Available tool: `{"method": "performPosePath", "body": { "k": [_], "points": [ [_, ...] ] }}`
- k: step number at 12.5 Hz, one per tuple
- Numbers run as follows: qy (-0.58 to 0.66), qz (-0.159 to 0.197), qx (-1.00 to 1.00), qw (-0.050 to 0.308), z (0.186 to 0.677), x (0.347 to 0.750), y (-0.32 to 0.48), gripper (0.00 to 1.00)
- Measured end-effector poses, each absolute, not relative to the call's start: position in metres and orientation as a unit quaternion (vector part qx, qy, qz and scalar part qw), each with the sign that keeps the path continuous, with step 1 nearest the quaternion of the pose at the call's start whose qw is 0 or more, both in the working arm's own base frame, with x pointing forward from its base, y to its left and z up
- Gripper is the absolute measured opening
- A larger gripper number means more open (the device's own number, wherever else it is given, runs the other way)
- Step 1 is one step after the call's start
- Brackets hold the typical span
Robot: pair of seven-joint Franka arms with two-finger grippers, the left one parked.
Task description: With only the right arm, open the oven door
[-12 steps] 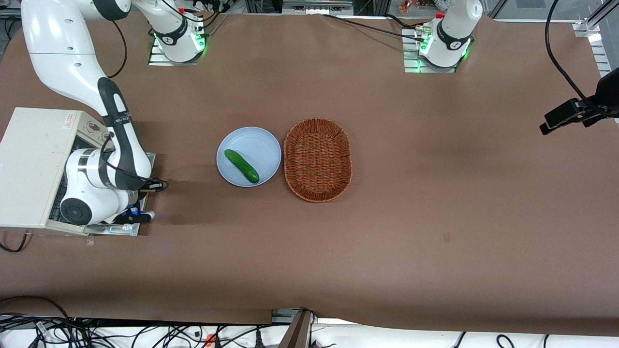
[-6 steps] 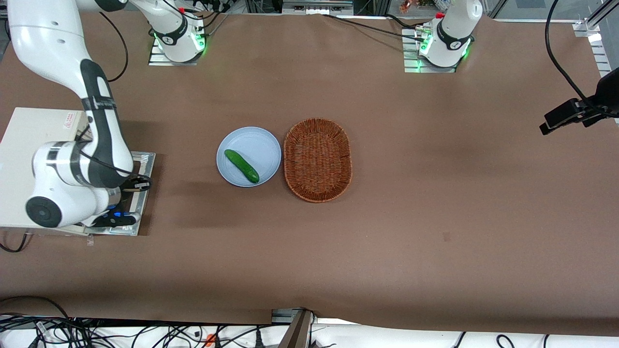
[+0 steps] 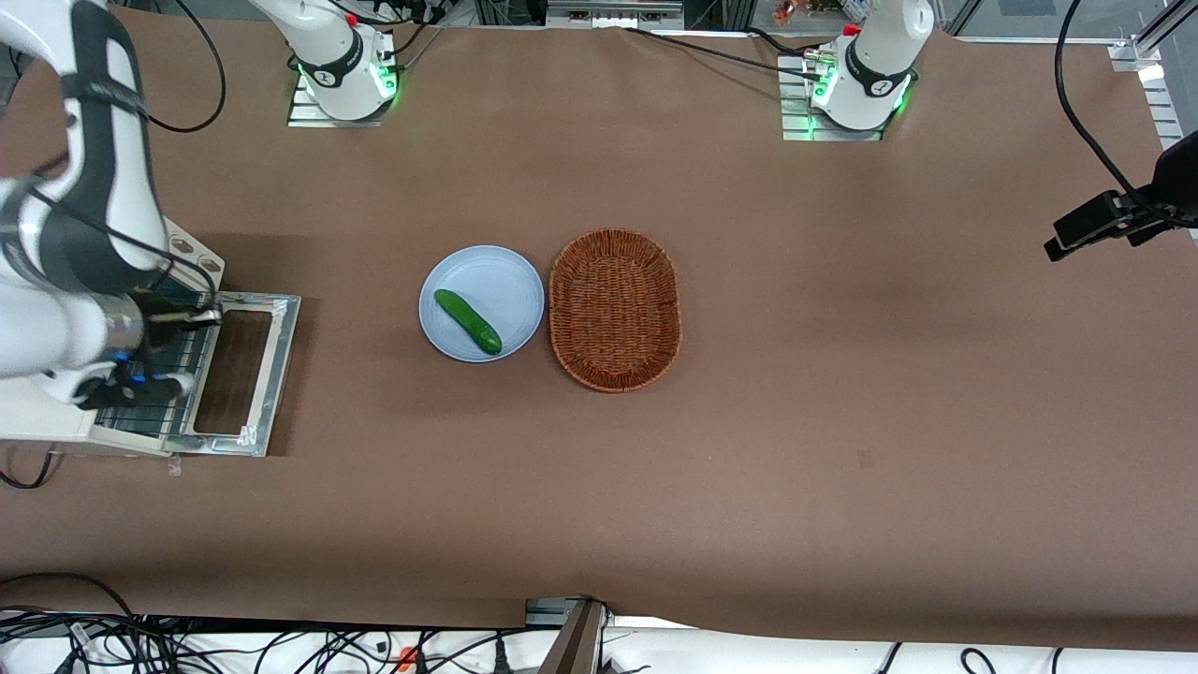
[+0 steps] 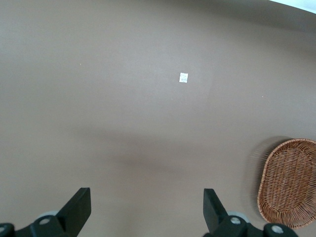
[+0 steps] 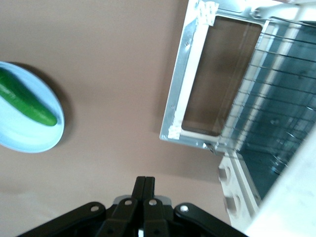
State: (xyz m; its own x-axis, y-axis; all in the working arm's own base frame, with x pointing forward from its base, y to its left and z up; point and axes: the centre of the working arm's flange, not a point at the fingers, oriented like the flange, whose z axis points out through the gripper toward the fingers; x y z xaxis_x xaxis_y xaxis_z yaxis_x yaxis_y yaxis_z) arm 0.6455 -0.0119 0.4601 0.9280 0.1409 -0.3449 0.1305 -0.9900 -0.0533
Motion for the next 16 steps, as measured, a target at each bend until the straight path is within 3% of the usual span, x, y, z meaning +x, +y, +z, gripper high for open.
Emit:
{"method": "performPosePath", "body": {
  "k": [5,8,13,16],
  "points": [
    [-0.078,0.127,-0.989,0.021,0.594,0.583,-0.020,0.01],
    [-0.073,0.104,-0.992,0.021,0.626,0.562,-0.031,0.06],
    [-0.058,0.105,-0.993,0.014,0.621,0.564,-0.052,0.63],
    [-0.077,0.090,-0.992,-0.035,0.624,0.571,-0.033,0.99]
  ]
}}
